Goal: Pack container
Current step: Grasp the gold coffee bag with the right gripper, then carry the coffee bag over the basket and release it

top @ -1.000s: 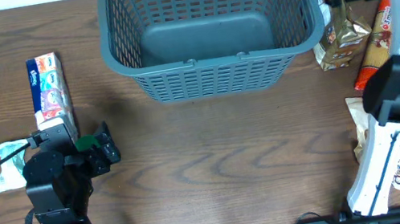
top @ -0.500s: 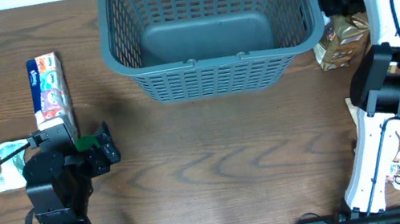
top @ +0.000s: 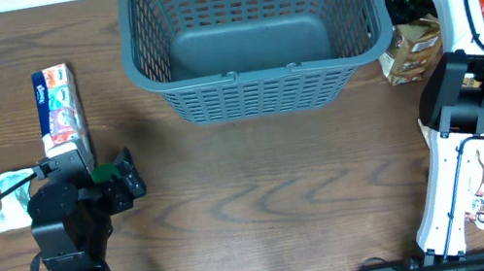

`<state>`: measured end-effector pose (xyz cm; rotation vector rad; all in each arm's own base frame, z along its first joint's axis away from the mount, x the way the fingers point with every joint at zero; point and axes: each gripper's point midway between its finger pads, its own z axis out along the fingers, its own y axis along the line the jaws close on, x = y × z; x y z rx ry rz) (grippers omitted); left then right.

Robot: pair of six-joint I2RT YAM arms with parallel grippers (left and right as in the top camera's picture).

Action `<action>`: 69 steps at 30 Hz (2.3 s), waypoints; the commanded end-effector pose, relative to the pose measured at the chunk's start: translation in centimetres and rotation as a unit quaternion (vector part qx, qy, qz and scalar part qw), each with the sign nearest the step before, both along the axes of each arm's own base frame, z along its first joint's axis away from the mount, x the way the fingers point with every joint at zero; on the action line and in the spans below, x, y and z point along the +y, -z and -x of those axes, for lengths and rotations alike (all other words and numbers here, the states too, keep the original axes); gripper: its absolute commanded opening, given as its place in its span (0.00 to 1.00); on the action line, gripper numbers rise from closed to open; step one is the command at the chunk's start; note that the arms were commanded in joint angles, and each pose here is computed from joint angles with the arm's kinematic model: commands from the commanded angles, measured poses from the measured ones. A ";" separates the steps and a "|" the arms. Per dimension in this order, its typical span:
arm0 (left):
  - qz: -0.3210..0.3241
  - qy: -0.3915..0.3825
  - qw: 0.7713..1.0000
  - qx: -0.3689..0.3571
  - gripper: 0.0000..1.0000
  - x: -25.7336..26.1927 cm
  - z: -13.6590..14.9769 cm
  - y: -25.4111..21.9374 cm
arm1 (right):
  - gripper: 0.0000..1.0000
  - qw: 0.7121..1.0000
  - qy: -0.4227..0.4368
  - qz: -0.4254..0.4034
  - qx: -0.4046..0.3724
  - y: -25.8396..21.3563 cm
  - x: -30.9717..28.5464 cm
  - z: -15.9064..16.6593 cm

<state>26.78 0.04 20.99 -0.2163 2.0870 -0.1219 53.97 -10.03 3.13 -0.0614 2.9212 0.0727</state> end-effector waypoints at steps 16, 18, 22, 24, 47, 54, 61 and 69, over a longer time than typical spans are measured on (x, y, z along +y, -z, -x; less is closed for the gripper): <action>0.006 -0.002 1.000 -0.010 0.98 0.0 -0.1 -0.9 | 0.54 0.995 0.000 -0.029 0.100 7.3 1.3 3.4; 0.006 -0.002 1.000 -0.010 0.98 0.0 -0.1 -0.9 | 0.41 0.994 0.000 -0.029 0.101 7.3 1.3 3.4; 0.006 -0.002 1.000 -0.010 0.98 0.0 -0.1 -0.9 | 0.11 0.994 0.010 -0.031 0.103 7.3 1.3 3.5; 0.006 -0.002 1.000 -0.010 0.98 0.0 -0.1 -0.9 | 0.01 0.994 0.014 -0.031 0.103 7.2 1.3 3.5; -0.002 -0.001 1.000 -0.010 0.99 0.1 -0.1 -0.9 | 0.01 0.981 0.127 0.022 -0.145 -17.4 -1.9 1.4; -0.007 -0.010 1.000 -0.012 0.98 0.5 -0.2 -1.0 | 0.01 0.960 0.151 0.044 -0.230 -27.1 -2.2 4.7; -0.007 -0.010 1.000 -0.012 0.98 0.5 -0.2 -1.0 | 0.01 0.925 0.034 0.020 -0.378 -39.1 4.1 8.1; -0.005 -0.011 1.000 -0.012 0.98 0.5 -0.2 -1.0 | 0.01 0.831 -0.241 0.036 -0.499 -47.2 17.5 12.3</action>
